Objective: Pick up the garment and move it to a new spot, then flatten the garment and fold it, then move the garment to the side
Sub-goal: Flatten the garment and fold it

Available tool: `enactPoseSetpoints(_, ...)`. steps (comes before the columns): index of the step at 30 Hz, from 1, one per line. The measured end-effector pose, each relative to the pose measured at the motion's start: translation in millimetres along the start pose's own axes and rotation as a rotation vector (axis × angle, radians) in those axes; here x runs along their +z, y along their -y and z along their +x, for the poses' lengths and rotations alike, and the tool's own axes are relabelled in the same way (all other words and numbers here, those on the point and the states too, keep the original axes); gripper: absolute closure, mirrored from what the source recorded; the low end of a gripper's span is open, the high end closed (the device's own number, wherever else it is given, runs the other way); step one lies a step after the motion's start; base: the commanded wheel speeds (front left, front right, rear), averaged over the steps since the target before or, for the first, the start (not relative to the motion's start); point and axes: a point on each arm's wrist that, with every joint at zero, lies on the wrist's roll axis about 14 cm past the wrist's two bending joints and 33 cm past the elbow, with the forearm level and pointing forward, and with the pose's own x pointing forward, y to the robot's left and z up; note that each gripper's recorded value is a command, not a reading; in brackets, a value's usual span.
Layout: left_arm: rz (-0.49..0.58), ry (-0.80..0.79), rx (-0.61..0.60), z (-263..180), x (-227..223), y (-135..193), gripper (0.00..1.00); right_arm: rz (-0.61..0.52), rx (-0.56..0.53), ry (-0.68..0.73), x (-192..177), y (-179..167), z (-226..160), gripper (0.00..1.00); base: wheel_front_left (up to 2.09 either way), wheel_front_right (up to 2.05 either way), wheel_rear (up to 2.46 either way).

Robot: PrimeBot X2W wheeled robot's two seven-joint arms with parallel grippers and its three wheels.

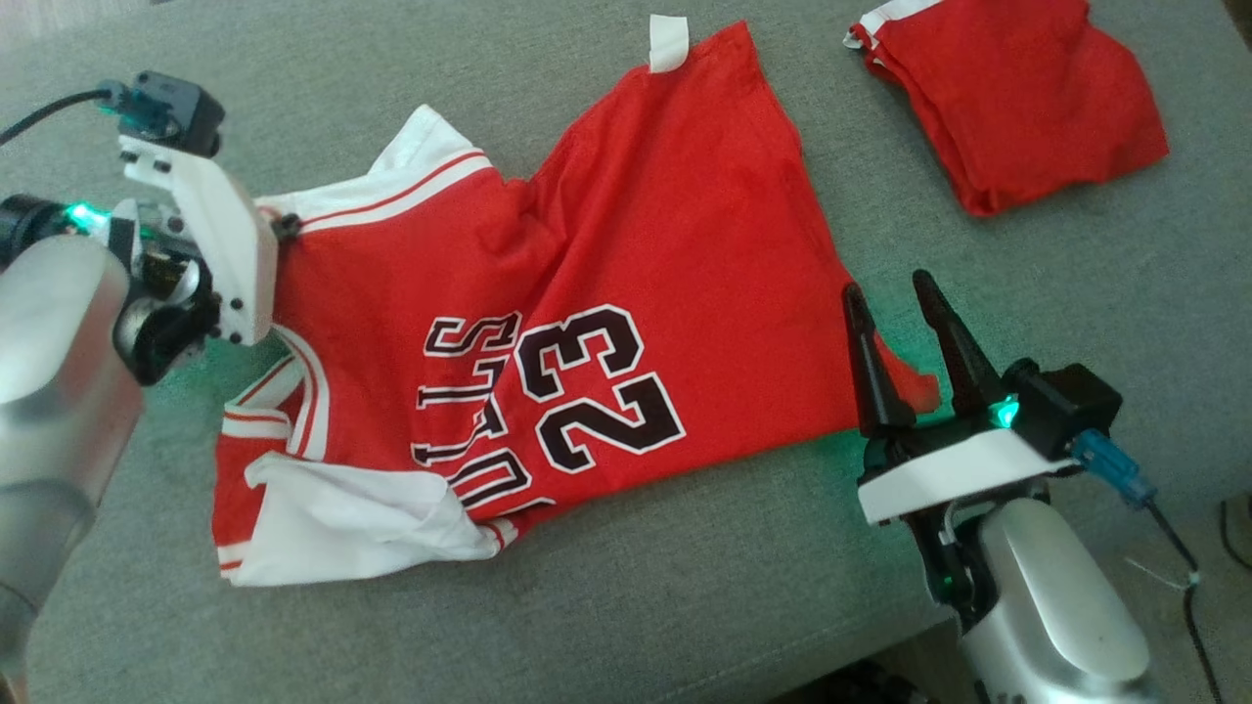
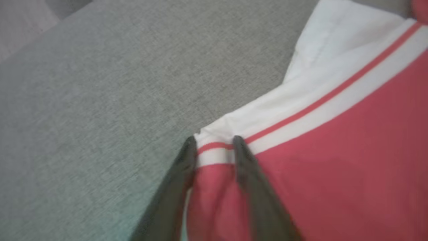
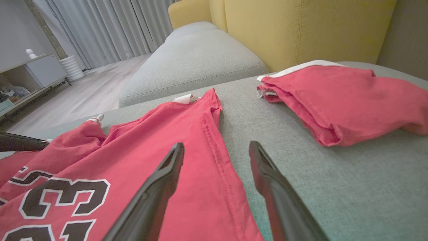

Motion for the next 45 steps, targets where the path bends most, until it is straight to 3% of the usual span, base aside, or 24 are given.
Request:
enactPoseSetpoints(1,0.005,-0.002,-0.009,-0.3,1.4,2.0,1.0,-0.001,0.001,0.004,1.6,0.0,1.1,0.0,0.0,0.0,0.0)
enactPoseSetpoints(6,0.01,0.098,0.002,0.7,14.9,-2.7,1.0,0.004,-0.003,0.008,2.9,1.2,3.2,0.0,0.0,0.0,0.0)
enactPoseSetpoints(15,0.057,0.57,0.167,-40.7,124.0,-37.9,1.0,0.009,0.002,0.004,1.9,-0.7,1.1,0.0,0.0,0.0,0.0)
enactPoseSetpoints(23,0.048,0.907,0.302,-84.9,189.9,-60.3,1.0,0.014,-0.01,-0.004,-0.7,2.7,-0.3,0.0,0.0,0.0,0.0)
enactPoseSetpoints(24,0.048,0.917,0.306,-86.5,193.0,-60.7,0.79,0.014,-0.009,-0.004,-0.8,2.5,-0.4,0.0,0.0,0.0,0.0)
enactPoseSetpoints(25,0.057,0.919,0.31,-86.3,194.1,-60.2,0.0,0.015,-0.008,-0.005,-0.8,2.2,-0.4,0.0,0.0,0.0,0.0)
enactPoseSetpoints(36,0.088,0.835,0.323,-76.1,162.6,-69.0,0.0,0.02,0.035,-0.009,-4.0,-11.8,10.4,0.0,0.0,0.0,0.0)
enactPoseSetpoints(45,-0.003,0.827,0.328,-90.5,107.7,-69.1,0.0,0.001,0.087,0.042,11.8,-28.5,20.8,0.0,0.0,0.0,0.0)
